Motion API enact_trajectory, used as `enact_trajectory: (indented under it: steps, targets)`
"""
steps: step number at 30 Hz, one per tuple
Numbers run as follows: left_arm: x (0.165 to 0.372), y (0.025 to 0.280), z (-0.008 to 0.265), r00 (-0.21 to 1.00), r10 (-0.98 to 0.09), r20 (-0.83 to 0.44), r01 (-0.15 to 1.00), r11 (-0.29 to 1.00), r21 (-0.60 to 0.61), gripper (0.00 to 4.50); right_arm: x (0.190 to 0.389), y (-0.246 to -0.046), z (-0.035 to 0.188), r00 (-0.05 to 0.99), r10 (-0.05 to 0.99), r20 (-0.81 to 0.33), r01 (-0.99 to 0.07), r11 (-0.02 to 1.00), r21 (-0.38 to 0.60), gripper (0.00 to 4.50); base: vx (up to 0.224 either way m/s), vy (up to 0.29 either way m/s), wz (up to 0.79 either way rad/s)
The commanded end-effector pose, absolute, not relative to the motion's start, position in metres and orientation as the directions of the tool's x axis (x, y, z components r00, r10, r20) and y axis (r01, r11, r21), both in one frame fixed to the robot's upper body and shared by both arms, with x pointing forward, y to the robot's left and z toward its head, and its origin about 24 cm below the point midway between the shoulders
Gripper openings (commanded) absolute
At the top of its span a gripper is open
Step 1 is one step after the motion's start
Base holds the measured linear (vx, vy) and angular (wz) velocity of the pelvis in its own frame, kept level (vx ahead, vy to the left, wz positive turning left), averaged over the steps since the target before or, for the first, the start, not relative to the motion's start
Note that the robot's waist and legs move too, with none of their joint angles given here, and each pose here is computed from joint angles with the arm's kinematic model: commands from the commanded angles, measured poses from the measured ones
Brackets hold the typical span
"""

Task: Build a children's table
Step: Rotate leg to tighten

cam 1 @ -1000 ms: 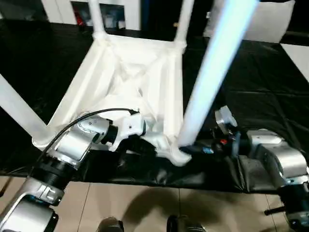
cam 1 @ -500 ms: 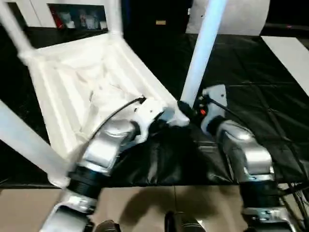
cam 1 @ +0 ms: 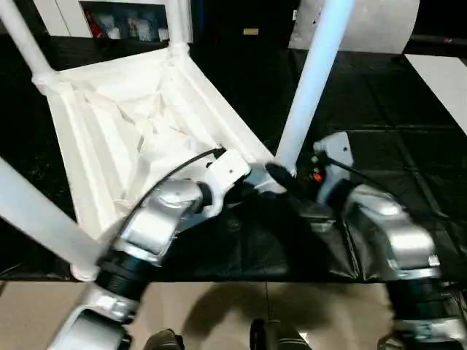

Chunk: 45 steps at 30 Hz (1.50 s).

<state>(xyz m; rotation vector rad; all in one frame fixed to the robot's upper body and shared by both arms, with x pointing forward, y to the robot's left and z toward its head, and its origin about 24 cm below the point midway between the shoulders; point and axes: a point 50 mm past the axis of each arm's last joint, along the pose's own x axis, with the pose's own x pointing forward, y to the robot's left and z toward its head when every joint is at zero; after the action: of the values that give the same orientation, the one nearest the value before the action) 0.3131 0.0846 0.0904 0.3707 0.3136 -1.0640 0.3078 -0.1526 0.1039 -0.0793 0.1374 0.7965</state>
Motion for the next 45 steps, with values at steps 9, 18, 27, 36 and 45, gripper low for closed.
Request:
enact_trajectory:
  steps: [9,18,27,36,45]
  targets:
    - [0.3,0.103,0.093,0.055,-0.851,-0.522,0.99,-0.02,0.137,0.0,0.292,-0.177,0.113,0.301,0.917,-0.262,-0.951,0.309,-0.014,4.48,0.0,0.0,0.0]
    - [0.3,0.109,0.094,-0.078,-0.812,-0.579,0.978,-0.174,0.113,0.0,0.284,-0.172,0.108,0.034,0.958,-0.286,-0.992,0.067,0.105,3.68,0.0,0.0,0.0]
    - [0.302,0.113,0.094,-0.102,-0.799,-0.593,0.972,-0.206,0.111,0.0,0.285,-0.166,0.106,-0.023,0.963,-0.268,-0.992,0.011,0.127,2.84,0.0,0.0,0.0]
    - [0.304,0.115,0.093,-0.052,-0.819,-0.572,0.984,-0.14,0.112,0.0,0.282,-0.16,0.107,0.016,0.98,-0.197,-0.986,0.047,0.157,2.19,0.0,0.0,0.0]
    - [0.312,0.085,0.093,0.296,-0.857,-0.422,0.954,0.291,0.076,0.0,0.298,-0.126,0.097,0.528,0.827,-0.193,-0.823,0.554,0.124,2.01,0.0,0.0,0.0]
